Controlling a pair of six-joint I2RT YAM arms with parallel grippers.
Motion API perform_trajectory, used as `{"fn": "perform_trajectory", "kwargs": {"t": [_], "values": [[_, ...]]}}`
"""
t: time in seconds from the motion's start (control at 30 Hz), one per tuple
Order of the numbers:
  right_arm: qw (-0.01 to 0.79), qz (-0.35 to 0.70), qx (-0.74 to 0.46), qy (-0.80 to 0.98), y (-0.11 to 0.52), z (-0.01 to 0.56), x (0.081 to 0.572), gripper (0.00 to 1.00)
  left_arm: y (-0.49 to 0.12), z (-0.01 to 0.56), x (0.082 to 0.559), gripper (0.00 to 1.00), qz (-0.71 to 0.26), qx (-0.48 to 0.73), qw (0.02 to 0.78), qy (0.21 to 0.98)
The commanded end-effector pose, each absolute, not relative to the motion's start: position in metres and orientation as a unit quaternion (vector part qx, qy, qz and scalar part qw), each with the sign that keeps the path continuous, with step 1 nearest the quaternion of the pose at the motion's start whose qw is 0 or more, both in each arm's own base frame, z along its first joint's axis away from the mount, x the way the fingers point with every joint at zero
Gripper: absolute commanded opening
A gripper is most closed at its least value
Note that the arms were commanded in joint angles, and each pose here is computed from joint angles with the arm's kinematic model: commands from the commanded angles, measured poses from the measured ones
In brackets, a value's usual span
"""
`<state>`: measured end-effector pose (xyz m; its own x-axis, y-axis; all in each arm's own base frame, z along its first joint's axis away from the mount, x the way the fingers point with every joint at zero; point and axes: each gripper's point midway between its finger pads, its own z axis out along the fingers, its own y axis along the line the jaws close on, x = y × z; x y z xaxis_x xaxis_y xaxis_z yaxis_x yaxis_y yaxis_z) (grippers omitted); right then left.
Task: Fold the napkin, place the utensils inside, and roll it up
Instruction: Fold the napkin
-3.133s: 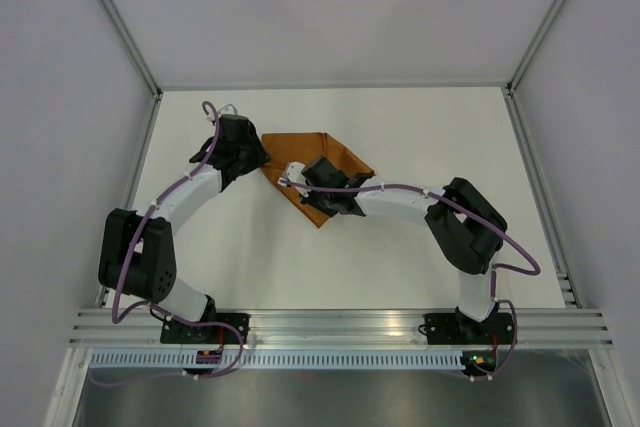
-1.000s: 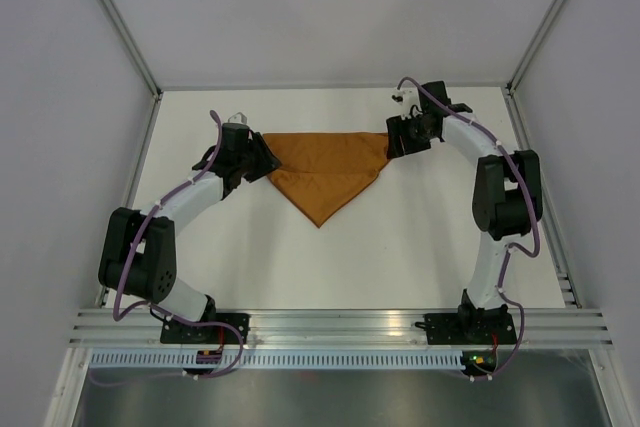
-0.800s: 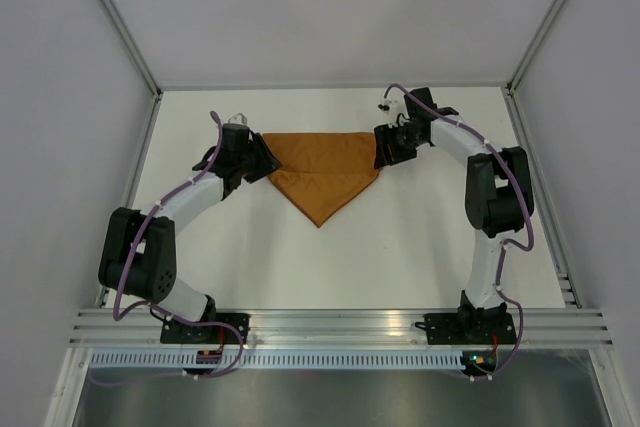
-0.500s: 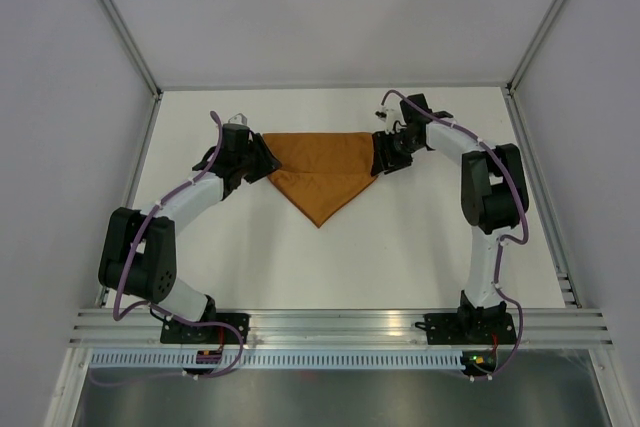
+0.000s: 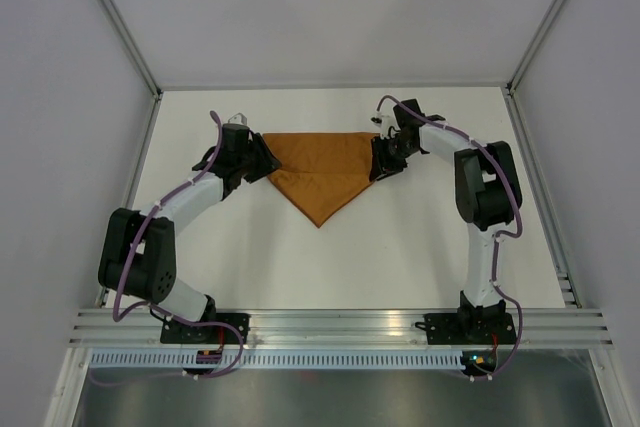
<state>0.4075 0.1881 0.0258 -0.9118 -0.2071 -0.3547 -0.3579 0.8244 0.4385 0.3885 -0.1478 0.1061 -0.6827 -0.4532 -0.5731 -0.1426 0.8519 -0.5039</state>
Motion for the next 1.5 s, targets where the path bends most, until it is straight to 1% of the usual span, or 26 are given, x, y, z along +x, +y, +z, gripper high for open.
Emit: {"fn": "perform_trajectory", "kwargs": {"t": [0.0,0.07,0.1,0.2,0.27,0.33,0.37,0.4,0.47,0.5,0.57,0.6,0.67,0.83,1.0,1.07,1.1,1.37,1.47], "values": [[0.146,0.269,-0.135,0.942,0.196,0.028,0.413,0.34,-0.152,0.13,0.392,0.5,-0.238,-0.167,0.386,0.875],[0.145,0.269,-0.135,0.943,0.196,0.028,0.413,0.27,-0.151,0.134,0.391,0.5,-0.237,-0.166,0.389,0.875],[0.147,0.268,-0.136,0.943,0.197,0.029,0.414,0.21,-0.151,0.136,0.39,0.5,-0.237,-0.164,0.391,0.874],[0.171,0.266,-0.141,0.938,0.197,0.047,0.421,0.14,-0.149,0.151,0.388,0.5,-0.24,-0.165,0.405,0.867],[0.194,0.261,-0.153,0.933,0.2,0.062,0.427,0.13,-0.147,0.162,0.386,0.5,-0.241,-0.166,0.414,0.862],[0.225,0.258,-0.171,0.924,0.208,0.088,0.432,0.12,-0.145,0.187,0.384,0.5,-0.248,-0.165,0.436,0.849],[0.234,0.257,-0.179,0.92,0.212,0.097,0.432,0.12,-0.143,0.195,0.38,0.5,-0.248,-0.166,0.44,0.847],[0.248,0.259,-0.194,0.913,0.223,0.111,0.429,0.11,-0.14,0.215,0.378,0.5,-0.251,-0.165,0.459,0.836],[0.269,0.251,-0.211,0.905,0.233,0.129,0.426,0.11,-0.134,0.231,0.371,0.5,-0.249,-0.171,0.471,0.829],[0.27,0.254,-0.229,0.9,0.25,0.133,0.417,0.11,-0.128,0.251,0.366,0.5,-0.249,-0.176,0.493,0.815],[0.278,0.25,-0.248,0.894,0.264,0.141,0.406,0.11,-0.122,0.266,0.356,0.5,-0.247,-0.185,0.506,0.805],[0.275,0.254,-0.268,0.887,0.282,0.143,0.393,0.11,-0.115,0.277,0.352,0.49,-0.243,-0.193,0.52,0.796],[0.273,0.255,-0.285,0.882,0.299,0.143,0.377,0.11,-0.107,0.303,0.336,0.49,-0.25,-0.198,0.547,0.774],[0.259,0.264,-0.366,0.854,0.356,0.145,0.314,0.11,-0.088,0.341,0.301,0.49,-0.254,-0.21,0.588,0.739],[0.241,0.274,-0.437,0.822,0.405,0.141,0.247,0.1,-0.073,0.35,0.281,0.49,-0.238,-0.221,0.603,0.728],[0.237,0.273,-0.457,0.813,0.416,0.138,0.231,0.1,-0.068,0.354,0.273,0.49,-0.236,-0.223,0.608,0.725],[0.234,0.275,-0.474,0.804,0.425,0.137,0.216,0.1,-0.066,0.357,0.27,0.49,-0.234,-0.223,0.611,0.722],[0.205,0.291,-0.533,0.768,0.47,0.121,0.157,0.09,-0.055,0.365,0.255,0.5,-0.22,-0.228,0.622,0.716],[0.205,0.293,-0.538,0.763,0.482,0.119,0.152,0.09,-0.053,0.366,0.253,0.5,-0.215,-0.227,0.623,0.717]]}}
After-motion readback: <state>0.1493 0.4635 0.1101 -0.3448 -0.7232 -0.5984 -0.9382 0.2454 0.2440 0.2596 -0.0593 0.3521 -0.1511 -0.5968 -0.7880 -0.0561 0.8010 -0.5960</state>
